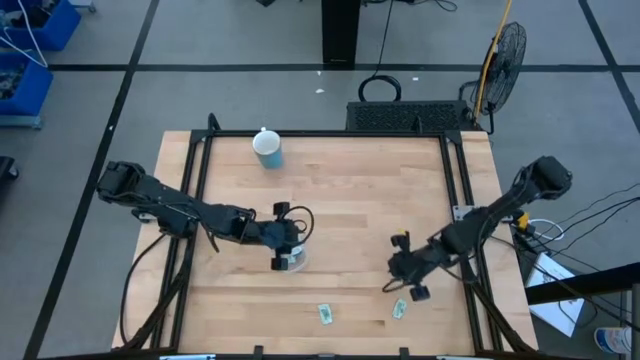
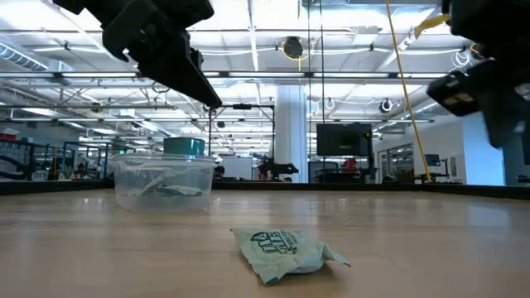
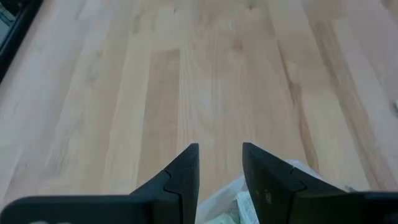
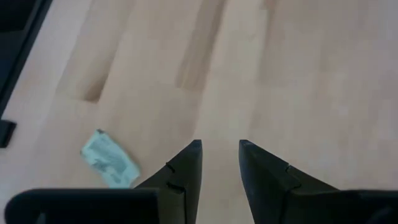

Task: Pick and place Stevia / Truvia into bins
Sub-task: Put the stevia packet into the transparent container

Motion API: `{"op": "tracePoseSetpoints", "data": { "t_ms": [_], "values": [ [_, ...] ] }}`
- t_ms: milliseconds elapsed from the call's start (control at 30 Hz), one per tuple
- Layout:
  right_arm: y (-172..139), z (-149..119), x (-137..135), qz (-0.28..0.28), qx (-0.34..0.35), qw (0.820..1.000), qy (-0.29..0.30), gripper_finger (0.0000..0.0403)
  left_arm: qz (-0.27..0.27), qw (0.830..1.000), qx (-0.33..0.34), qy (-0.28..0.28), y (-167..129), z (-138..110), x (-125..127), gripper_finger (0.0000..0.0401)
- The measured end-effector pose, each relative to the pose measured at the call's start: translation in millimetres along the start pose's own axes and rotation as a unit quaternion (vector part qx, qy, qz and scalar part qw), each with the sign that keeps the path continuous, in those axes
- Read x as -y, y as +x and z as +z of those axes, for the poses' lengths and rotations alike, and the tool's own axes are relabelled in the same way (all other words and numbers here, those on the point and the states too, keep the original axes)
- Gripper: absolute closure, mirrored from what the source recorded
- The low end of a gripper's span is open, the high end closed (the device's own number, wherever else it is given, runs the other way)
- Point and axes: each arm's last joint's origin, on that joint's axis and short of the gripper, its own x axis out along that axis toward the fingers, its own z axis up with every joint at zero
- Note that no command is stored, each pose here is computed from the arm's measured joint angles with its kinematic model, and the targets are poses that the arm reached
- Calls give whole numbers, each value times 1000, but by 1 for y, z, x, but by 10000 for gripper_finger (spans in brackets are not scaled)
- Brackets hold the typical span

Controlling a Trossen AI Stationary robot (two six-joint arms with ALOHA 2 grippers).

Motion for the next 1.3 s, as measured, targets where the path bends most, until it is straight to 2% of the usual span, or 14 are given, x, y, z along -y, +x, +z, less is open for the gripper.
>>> {"op": "tracePoseSetpoints", "data": {
  "t_ms": [167, 267, 400, 567, 767, 1033, 1167, 1300],
  "values": [
    [12, -8, -16, 24, 7, 1000, 15, 305, 0, 1000, -4, 6, 0, -1, 0, 272],
    [17, -11, -23, 34, 3, 998, 46, 305, 1, 1000, -11, 8, 0, -2, 0, 272],
    [22, -16, -40, 84, -11, 993, 82, 305, 1, 1000, -17, 10, 0, -3, 0, 272],
    [28, -28, -63, 107, -24, 993, 49, 305, 1, 998, -15, 57, 0, -3, -1, 272],
    [43, -40, -70, 40, -16, 999, -4, 305, 10, 996, -9, 88, 2, -1, -7, 272],
    [48, -41, -68, 21, -16, 999, -24, 311, 25, 996, -13, 84, 5, -1, -19, 272],
    [49, -37, -61, 14, -13, 997, -68, 342, 30, 996, -14, 78, 6, -1, -24, 272],
    [53, -27, -44, -7, -10, 999, -49, 389, 34, 997, -15, 74, 6, -1, -27, 272]
  ]
}}
